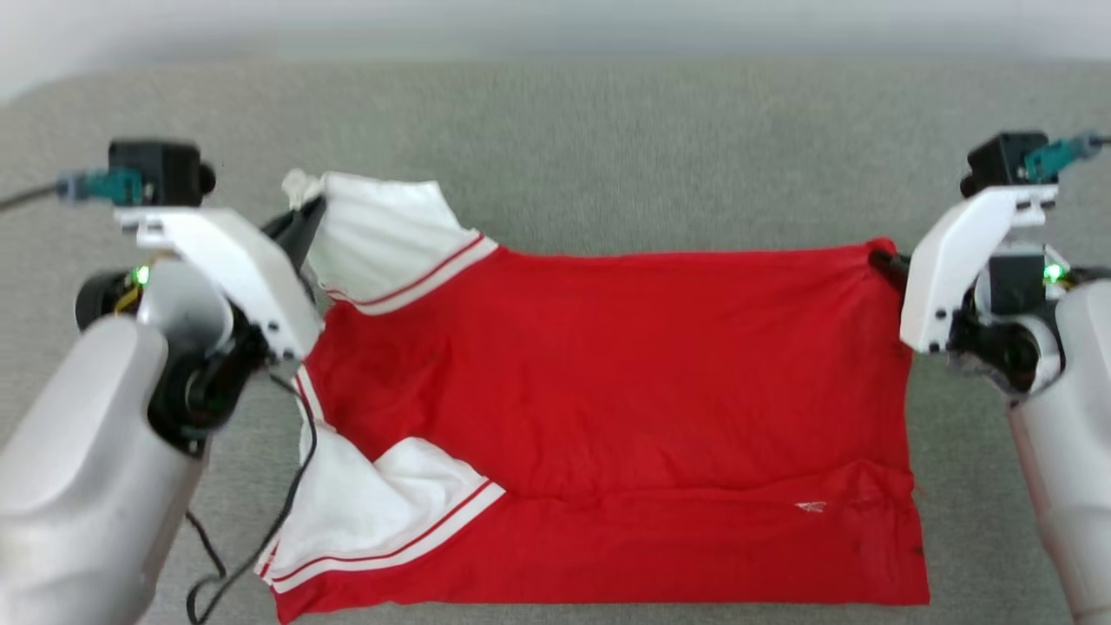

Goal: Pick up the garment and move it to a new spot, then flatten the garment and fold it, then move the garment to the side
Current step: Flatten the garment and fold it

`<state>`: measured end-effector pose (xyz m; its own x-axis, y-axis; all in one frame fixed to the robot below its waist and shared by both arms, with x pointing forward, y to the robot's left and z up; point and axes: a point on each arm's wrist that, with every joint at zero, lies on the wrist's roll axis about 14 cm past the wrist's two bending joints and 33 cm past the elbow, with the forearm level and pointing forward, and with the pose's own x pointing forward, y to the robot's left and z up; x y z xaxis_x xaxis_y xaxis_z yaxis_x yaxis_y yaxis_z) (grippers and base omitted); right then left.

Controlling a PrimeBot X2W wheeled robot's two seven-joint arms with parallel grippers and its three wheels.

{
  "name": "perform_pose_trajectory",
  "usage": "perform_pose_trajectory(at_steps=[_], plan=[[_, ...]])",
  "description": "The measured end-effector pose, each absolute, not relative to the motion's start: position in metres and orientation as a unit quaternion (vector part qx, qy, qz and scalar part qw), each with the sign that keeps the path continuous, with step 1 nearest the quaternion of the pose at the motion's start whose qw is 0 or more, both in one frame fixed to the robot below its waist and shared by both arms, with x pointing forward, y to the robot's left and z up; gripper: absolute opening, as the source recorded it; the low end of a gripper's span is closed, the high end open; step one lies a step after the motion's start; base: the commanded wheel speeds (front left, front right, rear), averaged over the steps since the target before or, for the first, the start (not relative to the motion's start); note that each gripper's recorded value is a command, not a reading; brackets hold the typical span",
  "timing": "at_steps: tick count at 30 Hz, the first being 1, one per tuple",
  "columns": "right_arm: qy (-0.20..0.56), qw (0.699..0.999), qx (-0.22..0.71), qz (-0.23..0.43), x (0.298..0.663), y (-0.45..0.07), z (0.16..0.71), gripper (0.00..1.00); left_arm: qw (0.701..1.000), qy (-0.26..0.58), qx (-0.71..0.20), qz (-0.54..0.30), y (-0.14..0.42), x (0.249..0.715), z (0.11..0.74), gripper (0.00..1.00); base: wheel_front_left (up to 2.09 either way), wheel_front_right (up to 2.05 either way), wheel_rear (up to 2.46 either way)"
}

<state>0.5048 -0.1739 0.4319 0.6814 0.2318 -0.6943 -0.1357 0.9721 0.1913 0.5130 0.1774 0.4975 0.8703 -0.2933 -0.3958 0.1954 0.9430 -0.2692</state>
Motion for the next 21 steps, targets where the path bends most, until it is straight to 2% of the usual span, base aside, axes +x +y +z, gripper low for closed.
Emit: perform_pose_trajectory(at_steps=[8, 13, 18, 19, 20, 21], plan=[[0.331, 0.936, 0.07, 0.101, 0.463, -0.178, 0.453, 0.0, 0.966, 0.191, -0.158, -0.073, 0.204, 0.444, 0.497, 0.0, 0.0, 0.0, 0.0], [0.339, 0.931, 0.101, 0.092, 0.421, -0.179, 0.435, 0.0, 0.956, 0.217, -0.192, -0.045, 0.207, 0.394, 0.467, 0.0, 0.0, 0.0, 0.0], [0.359, 0.922, 0.13, 0.07, 0.383, -0.186, 0.408, 0.0, 0.93, 0.287, -0.229, -0.03, 0.193, 0.349, 0.418, 0.0, 0.0, 0.0, 0.0], [0.364, 0.919, 0.135, 0.066, 0.376, -0.188, 0.403, 0.39, 0.925, 0.297, -0.234, -0.024, 0.192, 0.344, 0.41, 0.11, 0.0, 0.0, 0.0], [0.368, 0.918, 0.137, 0.063, 0.37, -0.188, 0.398, 1.0, 0.922, 0.305, -0.237, -0.02, 0.191, 0.339, 0.404, 0.6, 0.0, 0.0, 0.0], [0.373, 0.915, 0.141, 0.06, 0.363, -0.188, 0.392, 1.0, 0.92, 0.308, -0.241, -0.017, 0.189, 0.336, 0.4, 1.0, 0.0, 0.0, 0.0]])
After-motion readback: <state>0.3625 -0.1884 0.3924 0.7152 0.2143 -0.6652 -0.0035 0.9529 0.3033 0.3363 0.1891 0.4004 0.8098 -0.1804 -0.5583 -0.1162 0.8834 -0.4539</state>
